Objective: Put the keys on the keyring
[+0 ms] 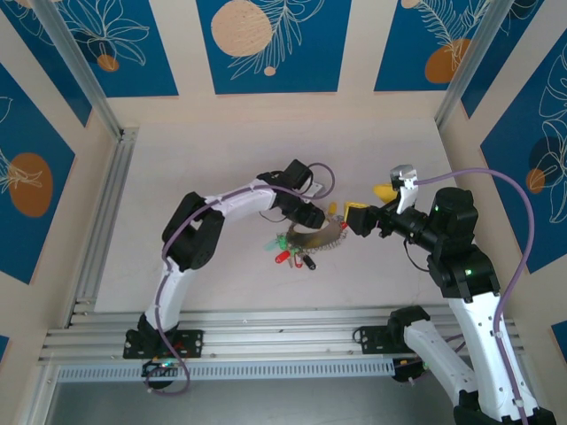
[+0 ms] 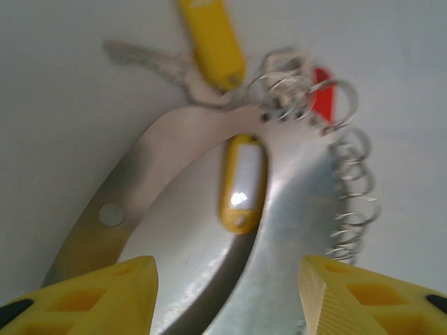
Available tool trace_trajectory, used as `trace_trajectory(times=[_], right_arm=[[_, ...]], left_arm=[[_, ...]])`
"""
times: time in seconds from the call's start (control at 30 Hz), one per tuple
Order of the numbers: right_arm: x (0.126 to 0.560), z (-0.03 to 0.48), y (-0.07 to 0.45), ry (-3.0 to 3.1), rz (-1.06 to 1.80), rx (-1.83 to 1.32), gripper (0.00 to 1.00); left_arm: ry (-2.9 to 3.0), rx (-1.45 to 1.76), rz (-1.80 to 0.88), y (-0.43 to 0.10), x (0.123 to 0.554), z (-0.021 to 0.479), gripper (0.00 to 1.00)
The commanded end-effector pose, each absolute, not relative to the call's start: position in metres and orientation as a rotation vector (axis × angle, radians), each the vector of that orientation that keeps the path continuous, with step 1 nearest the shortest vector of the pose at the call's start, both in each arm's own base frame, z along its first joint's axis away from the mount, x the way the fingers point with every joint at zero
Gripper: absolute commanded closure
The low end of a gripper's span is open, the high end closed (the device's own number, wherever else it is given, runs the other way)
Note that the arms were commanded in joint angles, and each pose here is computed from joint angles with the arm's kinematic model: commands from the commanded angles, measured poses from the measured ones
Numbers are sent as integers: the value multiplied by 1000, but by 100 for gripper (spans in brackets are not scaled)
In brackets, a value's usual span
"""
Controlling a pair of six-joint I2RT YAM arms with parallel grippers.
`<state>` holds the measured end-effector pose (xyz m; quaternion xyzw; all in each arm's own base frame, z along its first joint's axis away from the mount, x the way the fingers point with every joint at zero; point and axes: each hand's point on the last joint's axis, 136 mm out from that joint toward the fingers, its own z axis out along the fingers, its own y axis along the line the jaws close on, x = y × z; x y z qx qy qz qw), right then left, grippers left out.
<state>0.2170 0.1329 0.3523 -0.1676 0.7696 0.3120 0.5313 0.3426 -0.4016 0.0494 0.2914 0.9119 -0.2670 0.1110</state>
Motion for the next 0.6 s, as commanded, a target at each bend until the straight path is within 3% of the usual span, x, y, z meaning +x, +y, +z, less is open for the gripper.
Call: trace_trajectory(times=[0.0, 0.33, 0.57], right_arm=[[217, 352, 132, 1835, 747, -398, 0], [220, 353, 132, 1838, 752, -393, 0], [220, 352, 133, 1837, 768, -392, 1]], left_arm=[[2729, 828, -705, -381, 346, 43, 44], [2804, 906, -422, -329, 341, 34, 42], [2633, 1016, -460, -331, 336, 92, 43]])
